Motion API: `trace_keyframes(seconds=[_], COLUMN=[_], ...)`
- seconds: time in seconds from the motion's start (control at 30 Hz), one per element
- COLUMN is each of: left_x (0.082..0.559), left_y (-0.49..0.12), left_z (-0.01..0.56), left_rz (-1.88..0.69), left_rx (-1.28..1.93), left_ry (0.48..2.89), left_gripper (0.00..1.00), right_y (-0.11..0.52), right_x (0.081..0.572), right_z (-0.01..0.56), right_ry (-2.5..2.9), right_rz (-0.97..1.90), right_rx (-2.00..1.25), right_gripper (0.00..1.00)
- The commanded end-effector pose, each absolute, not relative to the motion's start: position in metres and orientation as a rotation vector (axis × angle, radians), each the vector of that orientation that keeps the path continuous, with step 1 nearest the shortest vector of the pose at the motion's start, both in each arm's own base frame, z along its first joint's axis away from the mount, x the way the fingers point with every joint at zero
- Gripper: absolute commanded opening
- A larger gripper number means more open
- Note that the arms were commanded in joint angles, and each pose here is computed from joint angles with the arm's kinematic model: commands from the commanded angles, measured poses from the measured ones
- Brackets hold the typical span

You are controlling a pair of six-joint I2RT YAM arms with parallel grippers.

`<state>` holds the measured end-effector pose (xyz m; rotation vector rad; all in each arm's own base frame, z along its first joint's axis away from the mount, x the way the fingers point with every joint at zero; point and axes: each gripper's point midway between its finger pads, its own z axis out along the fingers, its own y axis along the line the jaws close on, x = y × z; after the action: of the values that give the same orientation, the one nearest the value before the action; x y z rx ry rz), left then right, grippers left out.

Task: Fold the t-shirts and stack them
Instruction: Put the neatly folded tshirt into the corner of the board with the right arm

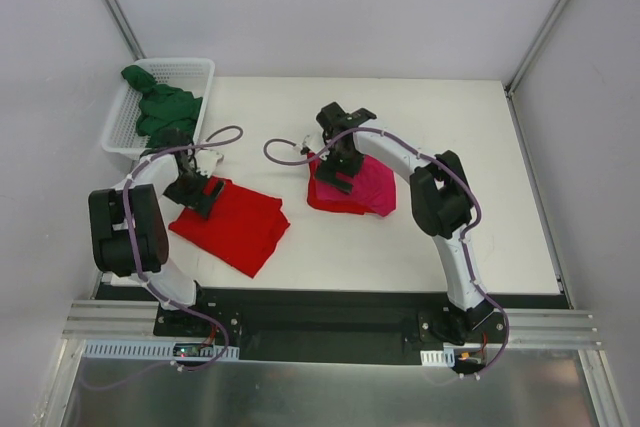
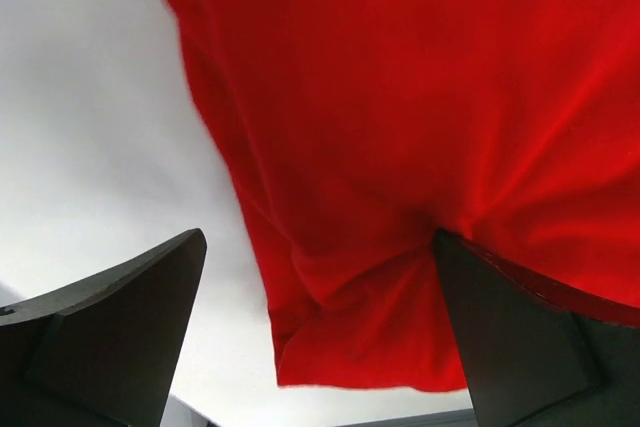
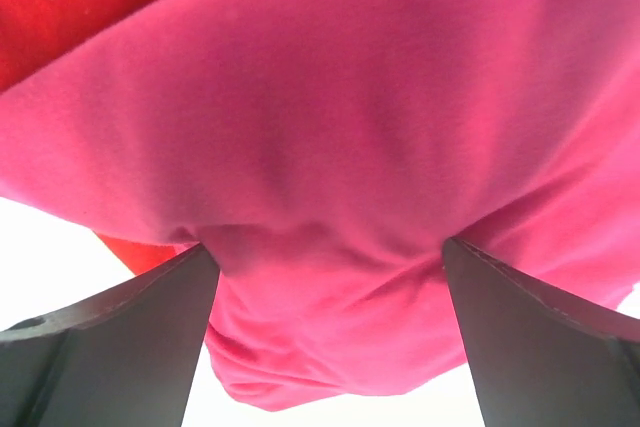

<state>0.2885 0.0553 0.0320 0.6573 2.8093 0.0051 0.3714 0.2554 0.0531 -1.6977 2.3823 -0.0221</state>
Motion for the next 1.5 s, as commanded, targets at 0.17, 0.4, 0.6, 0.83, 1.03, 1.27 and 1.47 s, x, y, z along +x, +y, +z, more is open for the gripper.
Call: trace_keyframes(seconds=[0.17,0.4,0.6,0.83,1.03,1.27,1.47], left_x=[0.26,0.239,0.218,0.221,0.237,0.244,0.239], left_y=[0.007,0.005,-0.005,-0.018,-0.028,-0.033,-0.033], left_z=[0.008,0.012,0.02,0.025,0.032,0.033,0.03], left_rz=[-0.076,-0.072,-0.085,-0.14,-0.151,-0.158,-0.156], left_rx=[0.821,0.793,0.821,0.781,0.79,0.813,0.826], left_ry=[2.857,2.852,2.828,2.823,2.808,2.807,2.819], left_gripper=[0.99,0.99,0.99,0.99,0.99,1.0,0.99], right_y=[0.283,0.286,0.277,0.258,0.256,0.285,0.29], right_x=[0.405,0.403,0.361,0.33,0.331,0.379,0.4], right_z=[0.082,0.071,0.086,0.087,0.115,0.138,0.113], right_ry=[2.235,2.25,2.3,2.347,2.322,2.191,2.166], right_rz=[-0.031,-0.028,0.064,0.105,0.151,0.104,0.039], right_rx=[-1.64,-1.646,-1.742,-1.854,-1.828,-1.624,-1.63], right_gripper=[0.96,0.96,0.96,0.96,0.96,0.96,0.96])
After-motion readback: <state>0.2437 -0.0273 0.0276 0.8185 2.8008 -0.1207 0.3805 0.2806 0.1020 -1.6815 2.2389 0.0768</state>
